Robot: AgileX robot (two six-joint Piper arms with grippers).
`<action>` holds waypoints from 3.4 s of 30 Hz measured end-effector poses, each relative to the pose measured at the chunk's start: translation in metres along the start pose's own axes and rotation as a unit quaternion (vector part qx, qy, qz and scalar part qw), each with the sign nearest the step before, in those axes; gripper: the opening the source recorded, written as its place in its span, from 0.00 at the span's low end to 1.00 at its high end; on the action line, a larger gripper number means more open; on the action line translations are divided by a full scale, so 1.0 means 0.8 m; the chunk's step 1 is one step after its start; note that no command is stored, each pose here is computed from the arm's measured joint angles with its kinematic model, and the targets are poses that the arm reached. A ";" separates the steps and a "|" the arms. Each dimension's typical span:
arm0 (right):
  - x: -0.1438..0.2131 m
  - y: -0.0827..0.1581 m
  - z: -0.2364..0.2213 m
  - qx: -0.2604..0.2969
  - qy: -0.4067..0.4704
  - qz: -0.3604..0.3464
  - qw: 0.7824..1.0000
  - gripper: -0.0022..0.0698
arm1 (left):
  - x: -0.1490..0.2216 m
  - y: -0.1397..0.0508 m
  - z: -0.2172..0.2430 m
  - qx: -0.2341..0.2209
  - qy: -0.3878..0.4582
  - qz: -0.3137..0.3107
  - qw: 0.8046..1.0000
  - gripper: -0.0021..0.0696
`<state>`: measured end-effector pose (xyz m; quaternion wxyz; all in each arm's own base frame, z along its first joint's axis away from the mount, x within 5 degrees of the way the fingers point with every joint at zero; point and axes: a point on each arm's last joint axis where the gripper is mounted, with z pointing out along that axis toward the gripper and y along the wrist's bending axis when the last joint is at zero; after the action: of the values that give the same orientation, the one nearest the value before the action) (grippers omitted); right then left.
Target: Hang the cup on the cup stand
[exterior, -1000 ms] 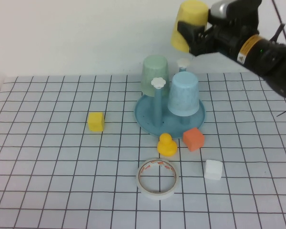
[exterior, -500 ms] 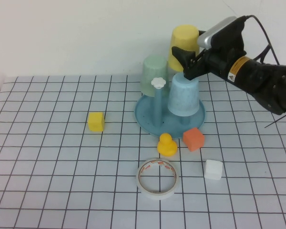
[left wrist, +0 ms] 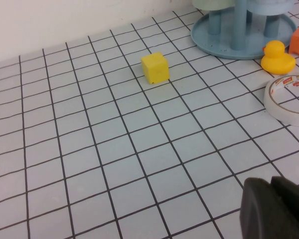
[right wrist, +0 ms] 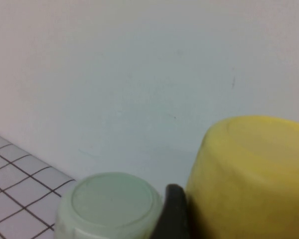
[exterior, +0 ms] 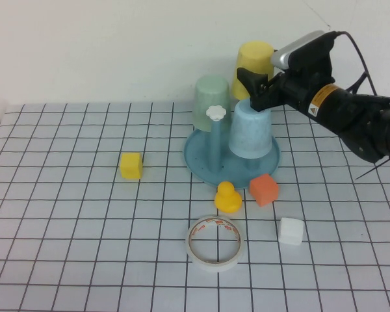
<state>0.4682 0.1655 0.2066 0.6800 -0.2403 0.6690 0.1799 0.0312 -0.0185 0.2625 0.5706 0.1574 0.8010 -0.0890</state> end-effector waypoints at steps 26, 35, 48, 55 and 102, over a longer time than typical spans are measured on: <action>-0.086 0.004 -0.026 -0.001 -0.001 -0.035 0.999 0.94 | 0.000 0.000 0.000 0.000 -0.001 0.000 1.000 0.03; -0.188 0.048 -0.138 -0.006 -0.062 -0.032 0.998 0.20 | 0.000 0.000 0.000 0.000 -0.001 0.000 1.000 0.03; -0.209 0.111 -0.365 0.000 -0.085 0.012 0.996 0.03 | 0.000 0.000 0.000 0.000 -0.001 0.000 1.000 0.03; -0.181 0.119 -0.451 0.080 -0.063 -0.009 0.995 0.03 | 0.000 0.000 0.000 0.000 -0.001 0.000 1.000 0.03; 0.038 0.123 -0.550 0.342 0.123 0.186 0.913 0.03 | 0.000 0.000 0.000 0.003 -0.001 0.000 1.000 0.03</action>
<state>0.0514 -0.0060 0.1722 0.5871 0.1157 0.8006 0.0324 0.0312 -0.0189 0.2627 0.5710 0.1589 0.8001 -0.0921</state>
